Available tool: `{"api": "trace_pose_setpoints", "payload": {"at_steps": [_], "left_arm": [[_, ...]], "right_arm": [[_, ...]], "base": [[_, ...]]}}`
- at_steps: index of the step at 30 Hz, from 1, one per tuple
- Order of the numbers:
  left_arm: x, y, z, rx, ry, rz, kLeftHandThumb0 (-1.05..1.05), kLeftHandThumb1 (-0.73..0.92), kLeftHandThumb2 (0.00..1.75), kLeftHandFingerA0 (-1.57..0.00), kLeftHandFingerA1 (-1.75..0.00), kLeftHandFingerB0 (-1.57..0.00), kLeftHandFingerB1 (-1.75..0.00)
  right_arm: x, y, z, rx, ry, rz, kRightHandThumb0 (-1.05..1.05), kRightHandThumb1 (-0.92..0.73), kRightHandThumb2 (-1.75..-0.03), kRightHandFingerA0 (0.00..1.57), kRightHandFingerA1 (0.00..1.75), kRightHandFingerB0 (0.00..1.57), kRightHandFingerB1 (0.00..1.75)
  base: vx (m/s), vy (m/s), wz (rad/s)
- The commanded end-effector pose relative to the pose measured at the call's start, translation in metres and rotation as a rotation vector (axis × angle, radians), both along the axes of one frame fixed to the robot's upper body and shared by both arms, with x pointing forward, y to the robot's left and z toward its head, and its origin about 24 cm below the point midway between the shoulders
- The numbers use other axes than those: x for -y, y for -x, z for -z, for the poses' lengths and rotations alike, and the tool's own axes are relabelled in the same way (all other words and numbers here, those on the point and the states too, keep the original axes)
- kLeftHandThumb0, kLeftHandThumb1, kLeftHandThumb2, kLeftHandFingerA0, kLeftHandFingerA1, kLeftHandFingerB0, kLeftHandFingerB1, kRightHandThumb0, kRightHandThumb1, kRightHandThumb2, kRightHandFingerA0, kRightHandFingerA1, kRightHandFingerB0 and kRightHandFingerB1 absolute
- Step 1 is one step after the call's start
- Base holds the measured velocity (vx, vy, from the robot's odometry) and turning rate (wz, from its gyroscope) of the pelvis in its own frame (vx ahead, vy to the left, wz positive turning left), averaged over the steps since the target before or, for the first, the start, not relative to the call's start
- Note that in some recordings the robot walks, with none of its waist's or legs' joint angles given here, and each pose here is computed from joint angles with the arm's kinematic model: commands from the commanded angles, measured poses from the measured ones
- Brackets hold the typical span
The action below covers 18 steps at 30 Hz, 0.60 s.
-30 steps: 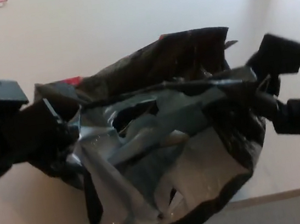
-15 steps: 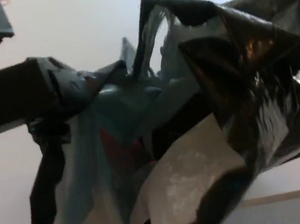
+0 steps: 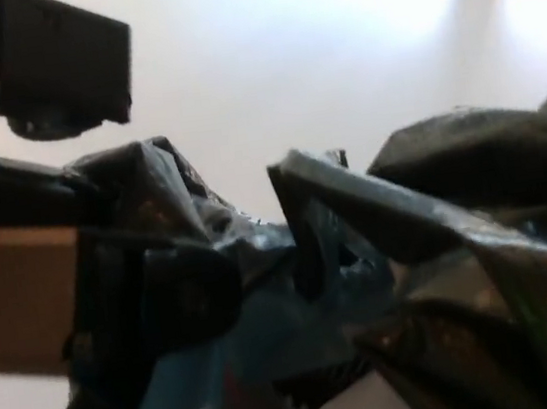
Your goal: A plastic bag is kept infront of the robot in the middle of the desk and the robot uses both its hands to grab it from the top and lifts it up and then releases it.
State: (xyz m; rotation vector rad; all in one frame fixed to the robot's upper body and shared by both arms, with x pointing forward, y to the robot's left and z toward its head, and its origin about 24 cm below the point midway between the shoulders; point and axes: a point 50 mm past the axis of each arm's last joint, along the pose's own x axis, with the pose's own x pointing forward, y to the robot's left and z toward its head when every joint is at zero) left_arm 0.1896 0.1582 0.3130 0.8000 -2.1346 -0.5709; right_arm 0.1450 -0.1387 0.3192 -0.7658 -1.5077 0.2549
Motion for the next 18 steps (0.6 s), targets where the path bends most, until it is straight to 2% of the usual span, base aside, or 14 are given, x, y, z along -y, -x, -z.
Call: {"api": "trace_pose_setpoints", "payload": {"at_steps": [1,2,3,7,8,9,10,11,12,13,14,15,16,18], "left_arm": [[-0.045,-0.062,-0.061,0.335,-0.163,-0.877,-0.41,0.62,0.67,-1.09,-1.75,-0.9,-1.06],[-0.049,-0.067,-0.064,0.347,-0.156,-0.925,-0.41,0.62,0.67,-1.09,-1.75,-0.9,-1.06],[-0.052,-0.073,-0.07,0.273,-0.152,-0.977,-0.43,0.83,0.64,-1.02,-1.75,-0.93,-1.75],[-0.088,-0.109,-0.1,0.224,-0.14,-1.353,-0.37,0.8,0.65,-1.01,-1.75,-0.78,-1.64],[-0.097,-0.112,-0.11,0.219,-0.132,-1.459,-0.42,0.57,0.89,-1.24,-1.49,-0.98,-1.34],[-0.102,-0.113,-0.117,0.215,-0.105,-1.511,-0.42,0.57,0.89,-1.24,-1.49,-0.98,-1.34],[-0.107,-0.114,-0.122,0.203,-0.071,-1.564,-0.44,0.56,0.88,-1.22,-1.48,-0.95,-1.34],[-0.112,-0.114,-0.127,0.207,-0.035,-1.608,-0.4,0.53,0.85,-1.2,-1.47,-0.95,-1.32],[-0.115,-0.114,-0.131,0.218,-0.005,-1.639,-0.4,0.53,0.85,-1.2,-1.47,-0.95,-1.32],[-0.119,-0.113,-0.137,0.234,0.027,-1.688,-0.4,0.52,0.86,-1.19,-1.44,-0.92,-1.29],[-0.12,-0.113,-0.139,0.238,0.034,-1.7,-0.4,0.52,0.86,-1.19,-1.44,-0.92,-1.29],[-0.125,-0.109,-0.144,0.258,0.082,-1.717,-0.25,0.68,0.58,-0.85,-1.75,-0.64,-1.67],[-0.132,-0.104,-0.152,0.273,0.136,-1.758,-0.27,0.57,0.58,-0.88,-1.68,-0.87,-0.96],[-0.143,-0.097,-0.164,0.247,0.231,-1.839,-0.29,0.57,0.59,-0.86,-1.4,-0.9,-0.75]], "right_arm": [[0.013,-0.146,-0.05,-0.042,0.443,0.519,-0.39,-0.71,-0.66,1.06,1.54,0.94,0.92],[0.016,-0.154,-0.053,-0.045,0.461,0.531,-0.39,-0.71,-0.66,1.06,1.54,0.94,0.92],[0.021,-0.165,-0.055,-0.048,0.498,0.601,-0.41,-0.73,-0.68,0.97,1.61,0.87,0.89],[0.052,-0.214,-0.077,-0.104,0.527,1.02,-0.4,-0.8,-0.64,0.85,1.67,0.65,1.33],[0.063,-0.221,-0.089,-0.159,0.465,1.129,-0.44,-0.63,-1.0,0.95,1.2,0.74,0.99],[0.074,-0.224,-0.097,-0.184,0.399,1.221,-0.44,-0.63,-1.0,0.95,1.2,0.74,0.99],[0.082,-0.223,-0.104,-0.196,0.319,1.258,-0.43,-0.73,-0.66,0.81,1.51,0.7,1.2],[0.089,-0.222,-0.109,-0.189,0.266,1.313,-0.42,-0.66,-1.02,0.9,1.18,0.74,1.03],[0.094,-0.221,-0.114,-0.172,0.234,1.373,-0.42,-0.66,-1.02,0.9,1.18,0.74,1.03],[0.102,-0.218,-0.119,-0.205,0.112,1.35,-0.38,-0.76,-0.66,0.74,1.59,0.62,1.33],[0.104,-0.217,-0.12,-0.216,0.079,1.34,-0.38,-0.76,-0.66,0.74,1.59,0.62,1.33],[0.112,-0.214,-0.124,-0.236,0.013,1.355,-0.39,-0.82,-0.65,0.72,1.73,0.59,1.49],[0.12,-0.211,-0.127,-0.276,-0.06,1.36,-0.4,-0.84,-0.62,0.73,1.75,0.49,1.57],[0.13,-0.208,-0.127,-0.302,-0.144,1.38,-0.38,-0.79,-0.6,0.69,1.74,0.57,1.5]], "base": [[0.0,0.0,0.0],[0.0,0.0,0.0],[0.0,0.0,0.0],[0.0,0.0,0.0],[0.0,0.0,0.0],[0.0,0.0,0.0],[0.0,0.0,0.0],[0.0,0.0,0.0],[0.0,0.0,0.0],[0.0,0.0,0.0],[0.0,0.0,0.0],[0.0,0.0,0.0],[0.0,0.0,0.0],[0.0,0.0,0.0]]}}
